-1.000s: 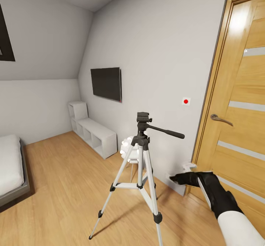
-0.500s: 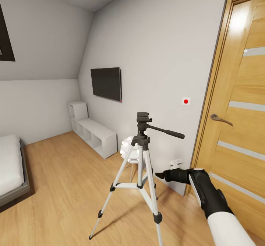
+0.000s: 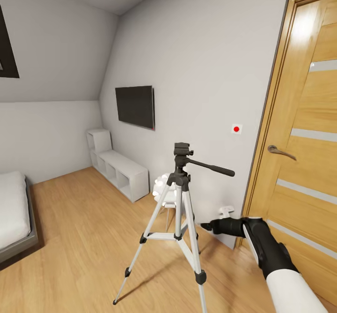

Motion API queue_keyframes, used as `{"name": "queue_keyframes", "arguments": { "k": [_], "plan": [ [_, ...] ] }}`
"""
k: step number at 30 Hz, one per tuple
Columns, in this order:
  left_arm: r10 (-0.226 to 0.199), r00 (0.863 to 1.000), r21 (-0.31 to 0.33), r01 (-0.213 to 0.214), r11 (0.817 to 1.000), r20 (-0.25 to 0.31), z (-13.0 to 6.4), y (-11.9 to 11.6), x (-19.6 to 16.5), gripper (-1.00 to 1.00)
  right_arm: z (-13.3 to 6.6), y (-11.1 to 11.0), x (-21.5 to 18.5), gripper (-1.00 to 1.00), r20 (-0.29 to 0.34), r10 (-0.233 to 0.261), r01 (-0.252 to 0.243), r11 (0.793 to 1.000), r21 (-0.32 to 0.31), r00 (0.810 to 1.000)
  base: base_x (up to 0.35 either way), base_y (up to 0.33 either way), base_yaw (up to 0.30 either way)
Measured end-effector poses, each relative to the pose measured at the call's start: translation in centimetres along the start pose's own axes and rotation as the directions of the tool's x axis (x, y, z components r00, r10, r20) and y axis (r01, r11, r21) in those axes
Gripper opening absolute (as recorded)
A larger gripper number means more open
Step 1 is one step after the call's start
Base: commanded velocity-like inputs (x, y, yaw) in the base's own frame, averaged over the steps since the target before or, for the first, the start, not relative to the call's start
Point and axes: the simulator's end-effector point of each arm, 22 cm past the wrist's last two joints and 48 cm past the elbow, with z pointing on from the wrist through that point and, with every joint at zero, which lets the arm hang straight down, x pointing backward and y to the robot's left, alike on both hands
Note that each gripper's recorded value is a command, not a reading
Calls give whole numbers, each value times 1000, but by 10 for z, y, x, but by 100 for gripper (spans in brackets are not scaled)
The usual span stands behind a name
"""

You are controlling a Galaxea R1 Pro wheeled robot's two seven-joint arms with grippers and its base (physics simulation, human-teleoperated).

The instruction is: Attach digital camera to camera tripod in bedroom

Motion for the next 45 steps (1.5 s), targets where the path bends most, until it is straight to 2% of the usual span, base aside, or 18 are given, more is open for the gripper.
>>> {"name": "queue_keyframes", "arguments": {
  "k": [8,13,45],
  "plan": [
    [-4,1000,1,4,1000,4,0,-2,-3,-100,-4,-5,7,100,-33,24,-24,1000,-2,999,0,0,0],
    [-4,1000,0,4,1000,4,0,-1,-4,-100,-4,-5,7,100,-33,22,-22,1000,-1,999,0,0,0],
    [-4,1000,-3,4,1000,4,-38,1,-10,-100,-31,6,-18,100,-29,21,-21,1000,2,999,0,0,0]
  ]
}}
